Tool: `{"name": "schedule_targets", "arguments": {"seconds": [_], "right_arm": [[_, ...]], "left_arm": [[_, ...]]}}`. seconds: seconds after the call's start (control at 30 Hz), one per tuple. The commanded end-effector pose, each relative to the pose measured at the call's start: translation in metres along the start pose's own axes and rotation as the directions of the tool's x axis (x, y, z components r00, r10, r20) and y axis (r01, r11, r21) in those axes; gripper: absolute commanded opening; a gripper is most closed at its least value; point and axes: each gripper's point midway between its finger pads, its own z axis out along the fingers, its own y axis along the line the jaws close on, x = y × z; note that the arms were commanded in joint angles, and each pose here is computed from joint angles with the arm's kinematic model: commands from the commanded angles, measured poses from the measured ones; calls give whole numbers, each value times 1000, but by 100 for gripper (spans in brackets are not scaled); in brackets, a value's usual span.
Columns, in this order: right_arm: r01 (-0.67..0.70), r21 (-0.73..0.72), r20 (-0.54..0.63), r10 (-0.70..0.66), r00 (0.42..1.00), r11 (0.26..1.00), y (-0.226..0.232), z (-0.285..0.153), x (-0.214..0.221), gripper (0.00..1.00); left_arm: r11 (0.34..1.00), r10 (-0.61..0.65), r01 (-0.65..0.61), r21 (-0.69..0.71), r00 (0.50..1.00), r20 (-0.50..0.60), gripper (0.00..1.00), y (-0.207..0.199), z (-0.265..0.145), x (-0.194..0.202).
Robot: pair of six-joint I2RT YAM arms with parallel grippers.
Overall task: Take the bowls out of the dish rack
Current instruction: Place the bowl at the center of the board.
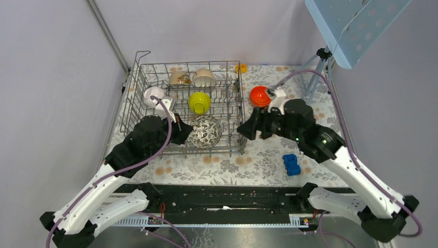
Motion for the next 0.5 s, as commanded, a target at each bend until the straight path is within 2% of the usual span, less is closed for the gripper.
{"name": "schedule_targets", "arguments": {"seconds": [0.0,0.2,0.37,0.47], "right_arm": [[118,28,55,-120,991,993,37,15,-27,77],[215,133,22,-219,975,968,54,42,-37,75],[325,210,-93,-312,946,922,61,61,-32,74],[370,209,-156,-342,927,905,62,72,-25,70]], "left_arm": [[999,-18,22,-35,994,104,0,-4,-2,-39],[994,9,2,-106,995,100,0,10,1,-37],[990,19,-9,-142,998,68,0,18,2,-28],[991,16,-6,-131,997,74,0,17,-1,-28]]}}
